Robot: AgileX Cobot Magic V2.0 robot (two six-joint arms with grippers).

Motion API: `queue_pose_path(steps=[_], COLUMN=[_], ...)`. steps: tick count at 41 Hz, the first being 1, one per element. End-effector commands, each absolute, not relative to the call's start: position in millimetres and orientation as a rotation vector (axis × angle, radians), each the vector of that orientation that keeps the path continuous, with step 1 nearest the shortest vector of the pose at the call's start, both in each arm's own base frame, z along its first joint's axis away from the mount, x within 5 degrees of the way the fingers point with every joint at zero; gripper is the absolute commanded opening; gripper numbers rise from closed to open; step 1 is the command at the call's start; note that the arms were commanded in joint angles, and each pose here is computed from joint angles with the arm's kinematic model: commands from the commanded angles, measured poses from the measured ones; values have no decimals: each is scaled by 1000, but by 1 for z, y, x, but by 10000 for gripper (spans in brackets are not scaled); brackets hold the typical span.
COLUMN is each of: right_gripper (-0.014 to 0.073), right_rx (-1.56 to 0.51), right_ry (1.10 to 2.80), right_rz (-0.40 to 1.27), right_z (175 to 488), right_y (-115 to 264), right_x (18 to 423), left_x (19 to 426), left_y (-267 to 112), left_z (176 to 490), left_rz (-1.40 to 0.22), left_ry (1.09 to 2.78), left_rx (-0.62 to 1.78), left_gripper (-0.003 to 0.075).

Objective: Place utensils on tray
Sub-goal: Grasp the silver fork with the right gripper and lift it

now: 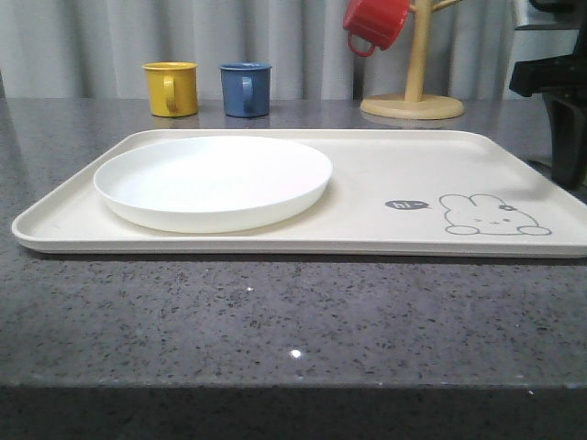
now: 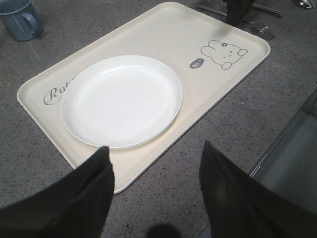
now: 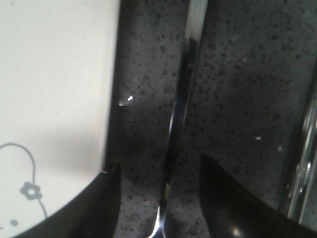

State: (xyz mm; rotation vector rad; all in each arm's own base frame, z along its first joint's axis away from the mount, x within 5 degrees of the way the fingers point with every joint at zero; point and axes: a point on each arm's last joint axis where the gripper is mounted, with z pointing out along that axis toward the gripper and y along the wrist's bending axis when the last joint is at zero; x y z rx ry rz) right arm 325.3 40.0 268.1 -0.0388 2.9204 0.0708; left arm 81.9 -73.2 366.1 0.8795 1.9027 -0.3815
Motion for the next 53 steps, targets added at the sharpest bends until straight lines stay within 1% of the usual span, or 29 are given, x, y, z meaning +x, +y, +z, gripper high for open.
queue_pose_path(steps=[1, 7, 17, 27, 30, 34, 38, 45, 53], right_gripper=[372, 288, 200, 6, -22, -29, -29, -29, -29], right_rx=[-31, -32, -32, -32, -33, -33, -33, -34, -63], right_ry=[2869, 2892, 2917, 2935, 2939, 2936, 2904, 2808, 2714], right_rz=[61, 54, 53, 51, 51, 50, 53, 67, 175], right_z=[284, 277, 277, 276, 277, 280, 290, 320, 349], right_y=[37, 37, 37, 37, 37, 37, 36, 35, 47], right_x=[326, 329, 327, 326, 325, 322, 318, 301, 278], left_x=[83, 83, 83, 83, 83, 83, 83, 83, 83], left_y=[-74, -74, -74, -74, -74, -74, -74, -74, -74], left_z=[380, 380, 380, 380, 380, 380, 380, 380, 380], left_rz=[-411, -411, -411, -411, -411, -411, -411, -411, -411], left_ry=[1820, 1820, 1820, 1820, 1820, 1820, 1820, 1820, 1820], left_rx=[824, 824, 824, 824, 824, 824, 824, 824, 824], left_gripper=[368, 368, 368, 368, 368, 368, 368, 368, 368])
